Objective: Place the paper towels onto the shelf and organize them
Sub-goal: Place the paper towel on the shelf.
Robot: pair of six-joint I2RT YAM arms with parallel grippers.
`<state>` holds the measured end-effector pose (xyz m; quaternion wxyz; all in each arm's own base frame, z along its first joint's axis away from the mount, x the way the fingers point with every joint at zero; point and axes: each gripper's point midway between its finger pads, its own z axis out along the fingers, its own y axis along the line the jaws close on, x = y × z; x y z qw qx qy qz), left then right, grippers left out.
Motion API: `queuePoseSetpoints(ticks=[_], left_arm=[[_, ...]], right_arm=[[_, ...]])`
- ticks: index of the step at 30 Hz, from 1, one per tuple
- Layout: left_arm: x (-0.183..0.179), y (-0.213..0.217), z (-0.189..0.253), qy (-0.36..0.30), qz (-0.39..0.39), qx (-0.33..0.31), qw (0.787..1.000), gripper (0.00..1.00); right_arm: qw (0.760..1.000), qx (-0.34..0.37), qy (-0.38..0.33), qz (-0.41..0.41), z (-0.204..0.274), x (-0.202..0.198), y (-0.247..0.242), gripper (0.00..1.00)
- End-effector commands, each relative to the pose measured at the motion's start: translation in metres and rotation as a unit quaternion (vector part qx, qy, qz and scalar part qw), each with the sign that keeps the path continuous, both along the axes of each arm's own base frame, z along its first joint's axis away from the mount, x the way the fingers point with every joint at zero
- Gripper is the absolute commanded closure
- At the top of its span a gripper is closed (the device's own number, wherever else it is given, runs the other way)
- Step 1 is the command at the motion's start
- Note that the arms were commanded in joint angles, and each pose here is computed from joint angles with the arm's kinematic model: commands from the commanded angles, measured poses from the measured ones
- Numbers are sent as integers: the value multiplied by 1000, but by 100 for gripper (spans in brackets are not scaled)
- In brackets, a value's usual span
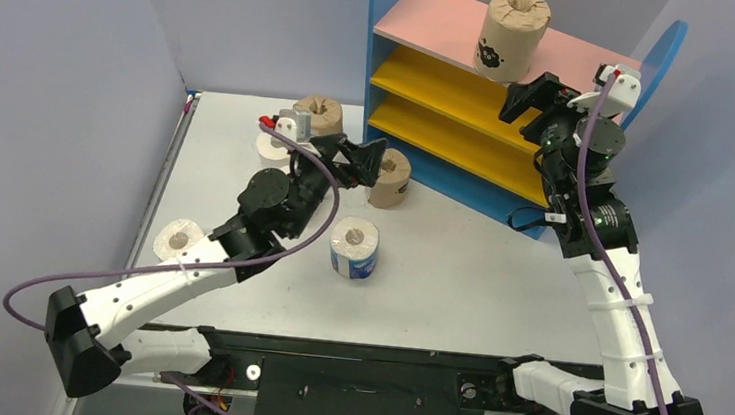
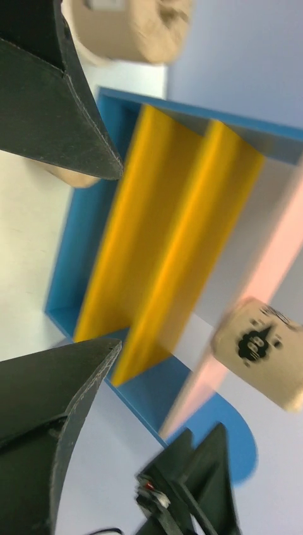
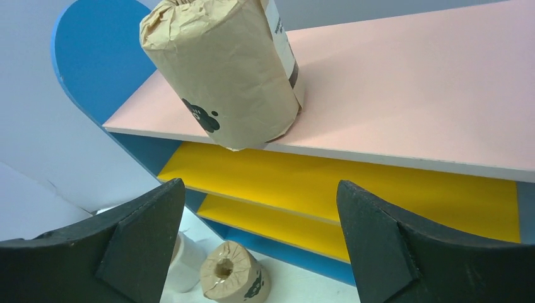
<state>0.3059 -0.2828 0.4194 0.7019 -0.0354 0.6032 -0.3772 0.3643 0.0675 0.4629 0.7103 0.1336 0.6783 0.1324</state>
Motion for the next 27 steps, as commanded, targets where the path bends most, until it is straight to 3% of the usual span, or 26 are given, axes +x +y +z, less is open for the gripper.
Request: queuePoseSetpoints(ticks=[1,7,10,17,27], left_arm=[[-22,41,-29,83,26,7,996,4],[-66,57,-47,98,-42,-7,994,4],[-88,55,-63,112,-92,39,989,4],[-105,84,-99,150,-74,63,984,4],[-118,89,-102,138,-94,53,985,4]], right_arm=[[999,-45,-27,7,13,17,7,15],[997,-69,-15,-2,4,41,11,14],[997,-71,-13,-10,-2,50,10,14],[997,-74,-19,-22,-13,63,8,14],[998,-49,-30,-1,-7,95,12,14]])
